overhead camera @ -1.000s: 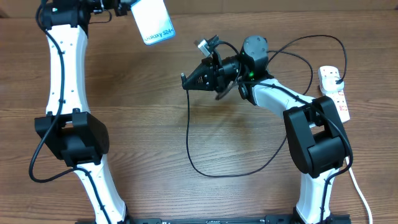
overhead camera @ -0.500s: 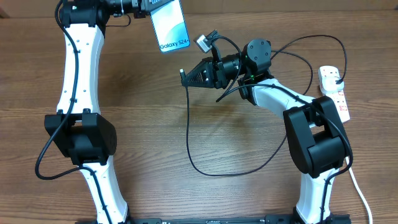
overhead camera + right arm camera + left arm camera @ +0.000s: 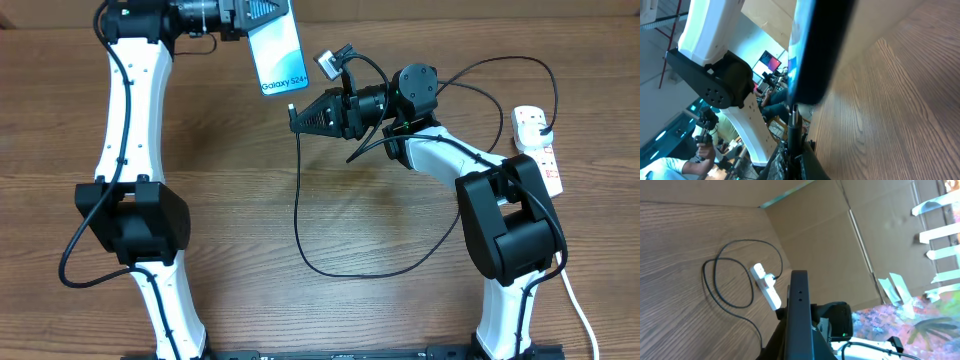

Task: Plug charger to phone and switch on socket

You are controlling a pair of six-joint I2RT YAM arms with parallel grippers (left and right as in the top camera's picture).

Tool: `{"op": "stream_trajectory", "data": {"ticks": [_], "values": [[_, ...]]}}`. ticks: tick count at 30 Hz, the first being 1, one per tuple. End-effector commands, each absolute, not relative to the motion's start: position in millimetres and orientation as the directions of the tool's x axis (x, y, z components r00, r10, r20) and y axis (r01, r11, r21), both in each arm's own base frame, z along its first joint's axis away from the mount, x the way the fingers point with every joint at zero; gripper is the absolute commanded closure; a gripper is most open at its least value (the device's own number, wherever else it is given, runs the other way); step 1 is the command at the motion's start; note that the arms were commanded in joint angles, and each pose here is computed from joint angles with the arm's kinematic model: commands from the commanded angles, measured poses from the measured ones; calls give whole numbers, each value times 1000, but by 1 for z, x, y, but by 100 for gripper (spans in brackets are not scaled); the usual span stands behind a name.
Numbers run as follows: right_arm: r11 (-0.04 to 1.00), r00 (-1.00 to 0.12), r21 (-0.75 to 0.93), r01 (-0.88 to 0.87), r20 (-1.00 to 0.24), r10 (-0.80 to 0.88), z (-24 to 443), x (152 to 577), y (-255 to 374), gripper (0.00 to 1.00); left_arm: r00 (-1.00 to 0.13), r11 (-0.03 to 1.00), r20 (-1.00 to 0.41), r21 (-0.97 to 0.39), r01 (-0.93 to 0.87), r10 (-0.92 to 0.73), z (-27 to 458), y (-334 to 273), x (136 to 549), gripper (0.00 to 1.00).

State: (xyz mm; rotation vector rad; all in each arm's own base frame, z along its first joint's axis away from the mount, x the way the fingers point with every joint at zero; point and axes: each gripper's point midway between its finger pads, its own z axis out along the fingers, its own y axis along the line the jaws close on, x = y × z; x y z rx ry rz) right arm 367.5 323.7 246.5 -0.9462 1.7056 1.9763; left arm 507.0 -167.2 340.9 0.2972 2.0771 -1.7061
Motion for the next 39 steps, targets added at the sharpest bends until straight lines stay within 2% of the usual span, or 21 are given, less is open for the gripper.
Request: {"op": "stream_trajectory", "data": {"ticks": [1, 18, 39], "values": [[-201, -701, 710, -675, -702, -127, 253, 371, 323, 96, -857, 219, -508, -849, 480, -90, 348, -172, 504, 96], [-193, -706, 711, -676, -700, -107, 254, 374, 324, 96, -845, 222, -531, -833, 507, -61, 341, -174, 497, 96], [-178, -722, 722, -669, -688, -78, 256, 380, 325, 96, -891, 248, -442, -879, 408, -100, 338, -172, 502, 96]]}}
